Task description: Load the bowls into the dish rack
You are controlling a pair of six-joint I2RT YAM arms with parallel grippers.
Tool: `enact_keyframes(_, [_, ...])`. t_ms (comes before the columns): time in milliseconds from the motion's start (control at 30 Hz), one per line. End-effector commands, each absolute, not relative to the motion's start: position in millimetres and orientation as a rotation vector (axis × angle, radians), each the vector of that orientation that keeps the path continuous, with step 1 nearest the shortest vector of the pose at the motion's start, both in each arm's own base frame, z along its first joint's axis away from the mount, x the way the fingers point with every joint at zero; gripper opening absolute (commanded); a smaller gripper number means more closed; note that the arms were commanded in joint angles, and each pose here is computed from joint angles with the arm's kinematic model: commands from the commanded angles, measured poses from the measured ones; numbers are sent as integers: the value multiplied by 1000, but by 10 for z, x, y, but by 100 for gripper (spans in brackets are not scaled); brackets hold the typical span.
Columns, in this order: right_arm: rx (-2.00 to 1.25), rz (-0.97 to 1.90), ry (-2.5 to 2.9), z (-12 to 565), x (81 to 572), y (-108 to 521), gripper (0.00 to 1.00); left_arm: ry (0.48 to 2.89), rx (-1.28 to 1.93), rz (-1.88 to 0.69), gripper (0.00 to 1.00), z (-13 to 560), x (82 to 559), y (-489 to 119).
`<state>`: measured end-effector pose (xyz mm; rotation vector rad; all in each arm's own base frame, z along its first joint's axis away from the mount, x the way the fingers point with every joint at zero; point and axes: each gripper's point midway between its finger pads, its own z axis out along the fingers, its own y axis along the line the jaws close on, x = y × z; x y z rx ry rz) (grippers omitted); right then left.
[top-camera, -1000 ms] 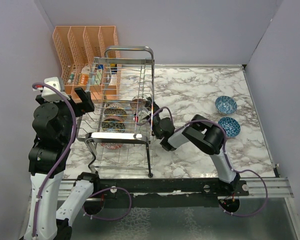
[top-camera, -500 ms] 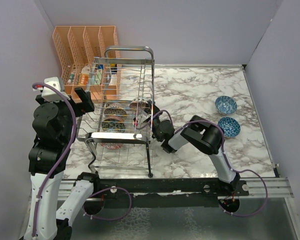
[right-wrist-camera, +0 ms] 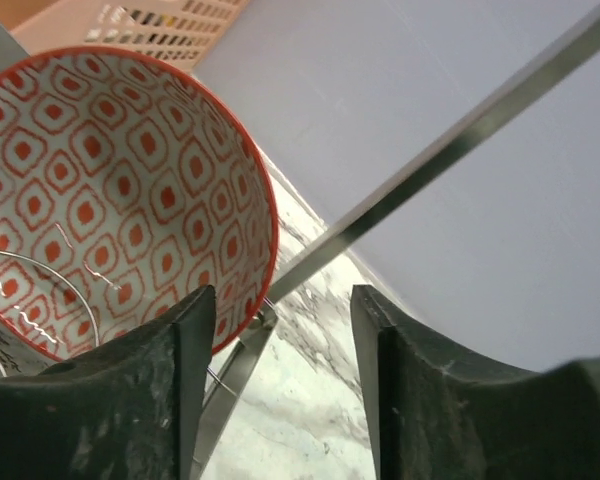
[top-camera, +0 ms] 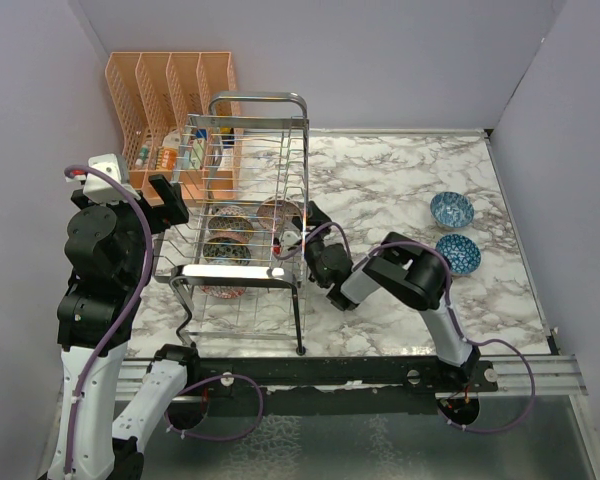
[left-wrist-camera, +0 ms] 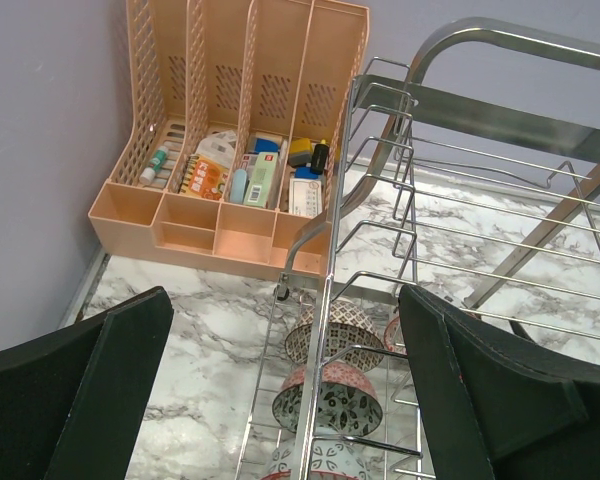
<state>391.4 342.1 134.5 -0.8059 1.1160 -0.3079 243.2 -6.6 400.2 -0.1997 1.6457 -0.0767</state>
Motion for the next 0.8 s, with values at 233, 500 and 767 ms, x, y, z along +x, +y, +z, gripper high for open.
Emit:
enact_keyframes(233, [-493, -154, 1096, 2106, 3818, 3203, 59, 1632, -204, -62, 99, 4026, 2419, -42])
enact_keyframes(500, [-614, 69, 1263, 1905, 3656, 3395, 61, 1628, -201, -67, 99, 4038, 2400, -46])
enact_keyframes(767, [-339, 114, 1621, 1691, 3672, 2825, 62, 1611, -197, -80, 99, 4091, 2342, -53])
